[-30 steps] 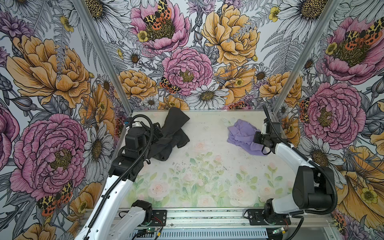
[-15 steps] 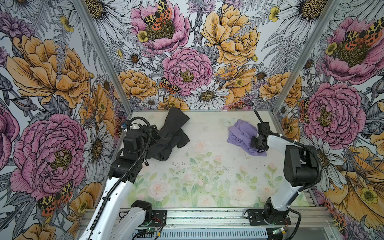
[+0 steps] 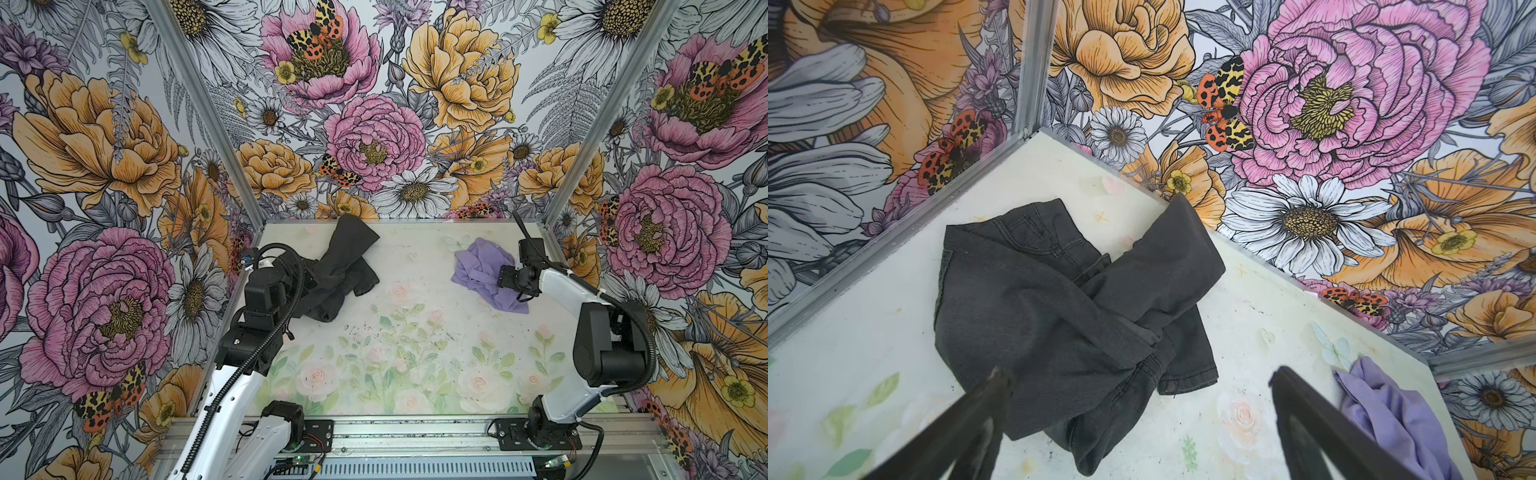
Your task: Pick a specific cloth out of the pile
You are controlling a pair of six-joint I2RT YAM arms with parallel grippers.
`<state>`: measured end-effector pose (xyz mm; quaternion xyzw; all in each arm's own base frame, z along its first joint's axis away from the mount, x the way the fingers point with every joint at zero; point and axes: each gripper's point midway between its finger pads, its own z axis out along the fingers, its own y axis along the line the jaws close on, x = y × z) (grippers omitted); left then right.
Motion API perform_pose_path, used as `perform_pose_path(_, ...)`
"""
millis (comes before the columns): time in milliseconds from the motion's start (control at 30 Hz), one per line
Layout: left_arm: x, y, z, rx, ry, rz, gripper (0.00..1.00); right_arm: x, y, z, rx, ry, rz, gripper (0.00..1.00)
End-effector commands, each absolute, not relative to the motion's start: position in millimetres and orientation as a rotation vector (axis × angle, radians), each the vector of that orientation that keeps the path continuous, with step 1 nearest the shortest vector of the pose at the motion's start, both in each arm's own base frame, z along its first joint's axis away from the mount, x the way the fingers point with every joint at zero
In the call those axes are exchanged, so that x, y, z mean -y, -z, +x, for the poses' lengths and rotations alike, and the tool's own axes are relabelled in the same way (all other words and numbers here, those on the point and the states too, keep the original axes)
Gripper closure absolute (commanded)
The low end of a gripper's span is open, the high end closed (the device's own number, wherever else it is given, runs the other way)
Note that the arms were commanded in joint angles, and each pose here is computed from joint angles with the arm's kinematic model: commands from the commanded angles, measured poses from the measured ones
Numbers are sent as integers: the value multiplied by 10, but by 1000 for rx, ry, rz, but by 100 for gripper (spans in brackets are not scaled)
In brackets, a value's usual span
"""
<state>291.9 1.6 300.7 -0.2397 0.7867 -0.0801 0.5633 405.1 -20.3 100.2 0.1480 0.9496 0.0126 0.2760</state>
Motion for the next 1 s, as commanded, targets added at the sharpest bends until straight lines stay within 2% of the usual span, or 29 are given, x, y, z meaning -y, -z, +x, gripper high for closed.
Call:
perform_pose_path(0,-147,-2997,2893,-1835,103,-554,1,165,-1503,4136,-2420,-59,344,1)
perform_pose_path(267,-299,-2905,2934,-1813,-4,-524,1,176,-2097,3971,-2208,-58,284,0)
perform_pose_path(400,-341,-2812,3008,-1802,-74,-457,1,186,-2151,3892,-2127,-56,257,1)
perform_pose_path(667,-575,-2311,3021,-1719,-150,-491,1,294,-2052,3676,-1873,17,234,0)
perform_pose_path(800,-685,-2128,2953,-1606,-146,-538,1,439,-1760,3550,-1863,115,268,1)
perform_pose_path(967,-682,-1705,3005,-1695,-181,-464,1,489,-1406,3554,-1879,151,277,1)
